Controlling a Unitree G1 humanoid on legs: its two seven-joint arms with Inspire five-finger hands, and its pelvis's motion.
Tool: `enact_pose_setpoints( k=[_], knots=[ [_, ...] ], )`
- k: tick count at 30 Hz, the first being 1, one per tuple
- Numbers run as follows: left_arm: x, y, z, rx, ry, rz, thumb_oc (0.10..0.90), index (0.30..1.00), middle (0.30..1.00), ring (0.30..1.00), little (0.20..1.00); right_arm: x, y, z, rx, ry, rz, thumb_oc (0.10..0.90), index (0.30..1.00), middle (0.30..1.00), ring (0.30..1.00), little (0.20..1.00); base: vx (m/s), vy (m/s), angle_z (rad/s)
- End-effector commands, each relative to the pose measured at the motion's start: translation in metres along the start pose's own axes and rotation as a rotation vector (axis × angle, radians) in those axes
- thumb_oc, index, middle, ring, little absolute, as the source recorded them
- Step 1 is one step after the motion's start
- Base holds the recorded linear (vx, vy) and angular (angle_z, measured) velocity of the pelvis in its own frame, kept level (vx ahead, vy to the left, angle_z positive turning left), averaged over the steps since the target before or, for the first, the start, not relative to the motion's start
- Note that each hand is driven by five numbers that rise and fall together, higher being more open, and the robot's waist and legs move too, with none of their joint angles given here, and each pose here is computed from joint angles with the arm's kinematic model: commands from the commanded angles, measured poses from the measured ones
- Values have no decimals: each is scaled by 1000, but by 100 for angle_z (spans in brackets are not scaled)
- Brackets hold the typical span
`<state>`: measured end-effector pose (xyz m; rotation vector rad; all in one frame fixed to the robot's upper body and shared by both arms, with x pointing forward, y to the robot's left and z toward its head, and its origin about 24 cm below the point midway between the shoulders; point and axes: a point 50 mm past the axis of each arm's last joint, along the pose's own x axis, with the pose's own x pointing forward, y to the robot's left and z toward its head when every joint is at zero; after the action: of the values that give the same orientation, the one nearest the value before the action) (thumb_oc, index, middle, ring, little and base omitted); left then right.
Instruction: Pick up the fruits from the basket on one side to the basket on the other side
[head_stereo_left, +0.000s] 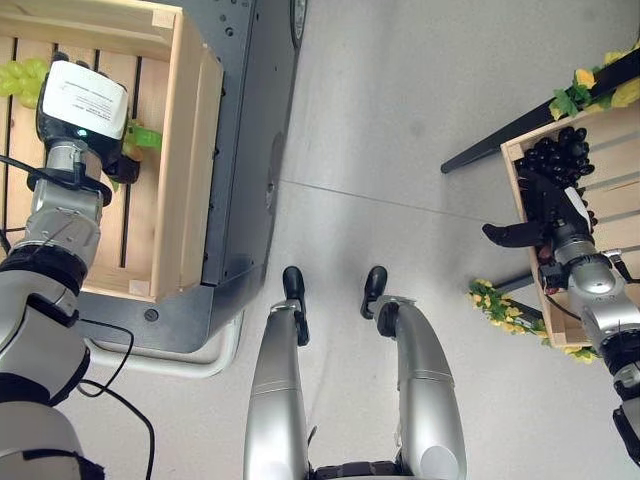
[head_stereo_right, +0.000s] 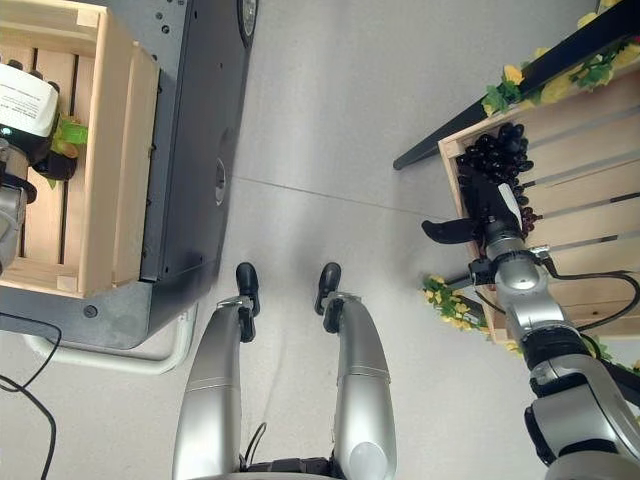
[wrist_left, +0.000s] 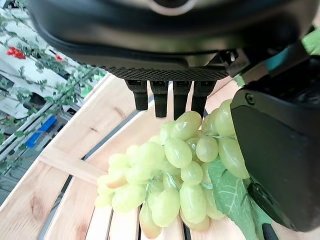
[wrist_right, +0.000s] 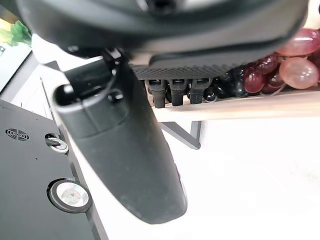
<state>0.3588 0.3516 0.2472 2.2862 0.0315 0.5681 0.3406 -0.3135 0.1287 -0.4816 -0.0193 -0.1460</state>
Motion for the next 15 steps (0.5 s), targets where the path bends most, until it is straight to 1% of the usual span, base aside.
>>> enact_pose_setpoints(
  k=[1, 8, 12, 15],
  knots=[
    [-6, -17, -12, 17, 58, -123, 400, 300, 300, 300, 300, 4, 38, 34, 48, -190, 243, 800, 900, 900, 900, 900, 0, 0, 0],
    [-8, -20, -16, 1, 70, -117, 400, 300, 300, 300, 300, 4, 35, 36, 51, -190, 237, 800, 900, 900, 900, 900, 0, 0, 0],
    [-7, -11, -12, -83, 36, 10, 400, 300, 300, 300, 300, 4, 37, 34, 59, -184, 237, 800, 900, 900, 900, 900, 0, 0, 0],
    [-7, -5, -14, -227, 83, 87, 400, 300, 300, 300, 300, 1, 37, 32, 63, -185, 236, 800, 900, 900, 900, 900, -8, -12, 0]
  ],
)
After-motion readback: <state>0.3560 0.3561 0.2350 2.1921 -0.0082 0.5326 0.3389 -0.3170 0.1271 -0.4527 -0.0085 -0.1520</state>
